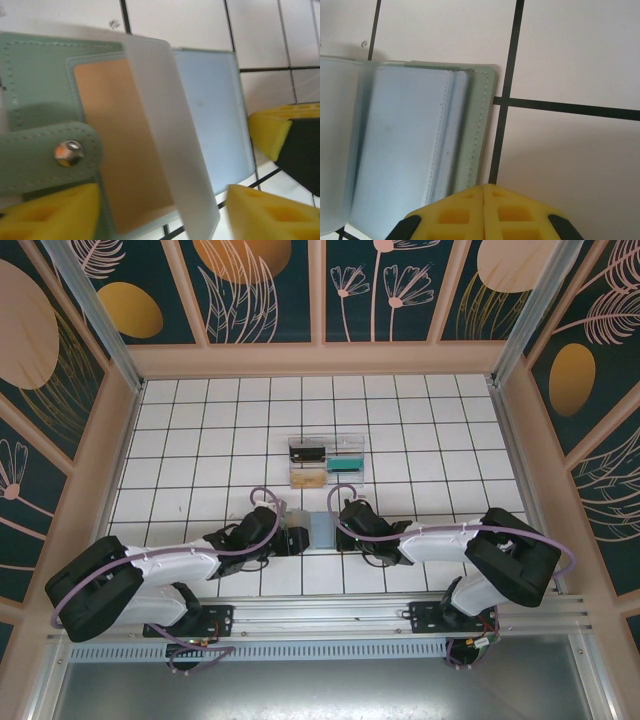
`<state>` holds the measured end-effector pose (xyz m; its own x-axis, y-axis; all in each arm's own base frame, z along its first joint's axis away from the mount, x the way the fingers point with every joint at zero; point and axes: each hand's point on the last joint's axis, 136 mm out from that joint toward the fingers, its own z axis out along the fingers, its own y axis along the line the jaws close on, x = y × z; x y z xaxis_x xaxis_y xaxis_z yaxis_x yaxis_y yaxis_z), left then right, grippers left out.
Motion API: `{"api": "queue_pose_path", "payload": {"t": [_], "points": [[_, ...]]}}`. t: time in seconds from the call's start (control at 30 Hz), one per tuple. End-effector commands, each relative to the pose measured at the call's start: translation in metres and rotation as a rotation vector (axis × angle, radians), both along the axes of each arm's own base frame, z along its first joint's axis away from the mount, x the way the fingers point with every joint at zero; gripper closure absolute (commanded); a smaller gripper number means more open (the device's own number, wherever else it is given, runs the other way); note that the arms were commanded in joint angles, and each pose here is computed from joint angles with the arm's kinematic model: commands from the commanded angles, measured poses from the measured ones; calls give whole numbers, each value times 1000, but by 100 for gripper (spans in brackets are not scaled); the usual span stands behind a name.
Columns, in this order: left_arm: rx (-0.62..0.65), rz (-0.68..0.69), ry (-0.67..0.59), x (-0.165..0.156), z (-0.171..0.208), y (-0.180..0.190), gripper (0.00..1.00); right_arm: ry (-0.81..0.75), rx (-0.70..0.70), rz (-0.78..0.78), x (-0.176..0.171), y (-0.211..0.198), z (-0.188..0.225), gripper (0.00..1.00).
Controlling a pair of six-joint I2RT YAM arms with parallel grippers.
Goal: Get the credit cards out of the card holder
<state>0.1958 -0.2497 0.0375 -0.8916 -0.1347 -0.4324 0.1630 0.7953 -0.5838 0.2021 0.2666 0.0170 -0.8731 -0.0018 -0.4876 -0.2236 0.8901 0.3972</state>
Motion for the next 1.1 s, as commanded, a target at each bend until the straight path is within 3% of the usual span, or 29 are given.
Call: {"api": "queue_pose_path", "payload": {"t": [0.0, 0.13, 0.37, 0.53, 1.07], "points": [[-8, -15, -12, 3, 4, -5, 19, 10, 23, 17, -2, 11, 1, 92], [-13, -16, -14, 2, 5, -6, 9, 10, 24, 16, -2, 10, 1, 92], [-27, -23, -26, 3, 10, -7, 1, 11, 24, 17, -2, 11, 0, 92], [-19, 16, -29, 4, 8, 0, 8, 11, 22, 16, -2, 11, 0, 92], [-64, -59, -37, 2, 19, -18, 7, 15, 15, 19, -3, 11, -2, 92]]}}
